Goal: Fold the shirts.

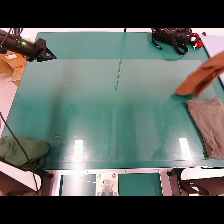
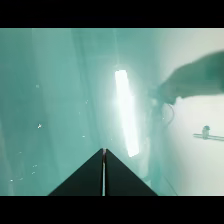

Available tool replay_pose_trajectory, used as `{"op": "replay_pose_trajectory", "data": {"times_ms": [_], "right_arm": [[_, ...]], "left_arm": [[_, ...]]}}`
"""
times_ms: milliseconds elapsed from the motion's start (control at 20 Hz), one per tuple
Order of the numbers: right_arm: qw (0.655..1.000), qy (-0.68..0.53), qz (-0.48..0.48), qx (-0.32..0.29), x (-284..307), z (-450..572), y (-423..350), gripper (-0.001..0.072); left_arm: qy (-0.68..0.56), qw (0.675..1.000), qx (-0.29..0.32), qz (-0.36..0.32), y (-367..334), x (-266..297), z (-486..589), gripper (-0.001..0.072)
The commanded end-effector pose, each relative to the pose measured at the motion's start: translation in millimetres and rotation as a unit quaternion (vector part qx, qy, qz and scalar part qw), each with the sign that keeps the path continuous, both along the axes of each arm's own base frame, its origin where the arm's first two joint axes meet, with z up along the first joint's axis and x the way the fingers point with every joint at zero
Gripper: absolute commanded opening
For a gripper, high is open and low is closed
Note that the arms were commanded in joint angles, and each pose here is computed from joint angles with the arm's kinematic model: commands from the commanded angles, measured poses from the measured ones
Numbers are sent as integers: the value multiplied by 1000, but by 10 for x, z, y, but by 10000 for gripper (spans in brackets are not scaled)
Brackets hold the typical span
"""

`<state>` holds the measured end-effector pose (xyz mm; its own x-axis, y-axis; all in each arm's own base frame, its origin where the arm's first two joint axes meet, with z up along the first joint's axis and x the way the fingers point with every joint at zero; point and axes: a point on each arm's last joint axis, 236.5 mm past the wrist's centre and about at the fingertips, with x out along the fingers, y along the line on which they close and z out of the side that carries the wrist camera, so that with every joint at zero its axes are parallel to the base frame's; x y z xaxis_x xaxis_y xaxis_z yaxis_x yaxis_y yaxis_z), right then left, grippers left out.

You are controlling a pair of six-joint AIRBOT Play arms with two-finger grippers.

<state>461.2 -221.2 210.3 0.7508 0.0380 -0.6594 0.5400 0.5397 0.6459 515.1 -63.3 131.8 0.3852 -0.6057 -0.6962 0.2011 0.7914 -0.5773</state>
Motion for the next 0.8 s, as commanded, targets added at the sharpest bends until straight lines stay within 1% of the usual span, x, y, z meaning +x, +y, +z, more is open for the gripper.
{"op": "replay_pose_trajectory", "data": {"times_ms": [0, 150, 300, 550, 750], "right_arm": [[995, 47, -78, 31, -392, -232, -361, 23], [984, 87, -148, 53, -732, -438, -487, 23], [974, 93, -197, 64, -1042, -449, -595, 23], [961, 87, -255, 60, -1620, -273, -715, 23], [938, 169, -293, 82, -2224, -756, -632, 24]], "left_arm": [[0, 1000, 0, 0, 1, -1, 1, 22], [1, 1000, 0, 0, 0, -5, 0, 22], [8, 1000, 0, -7, -9, -47, -14, 22], [10, 1000, 0, -8, -12, -57, -18, 22], [10, 1000, 0, -8, -12, -57, -18, 22]]}}
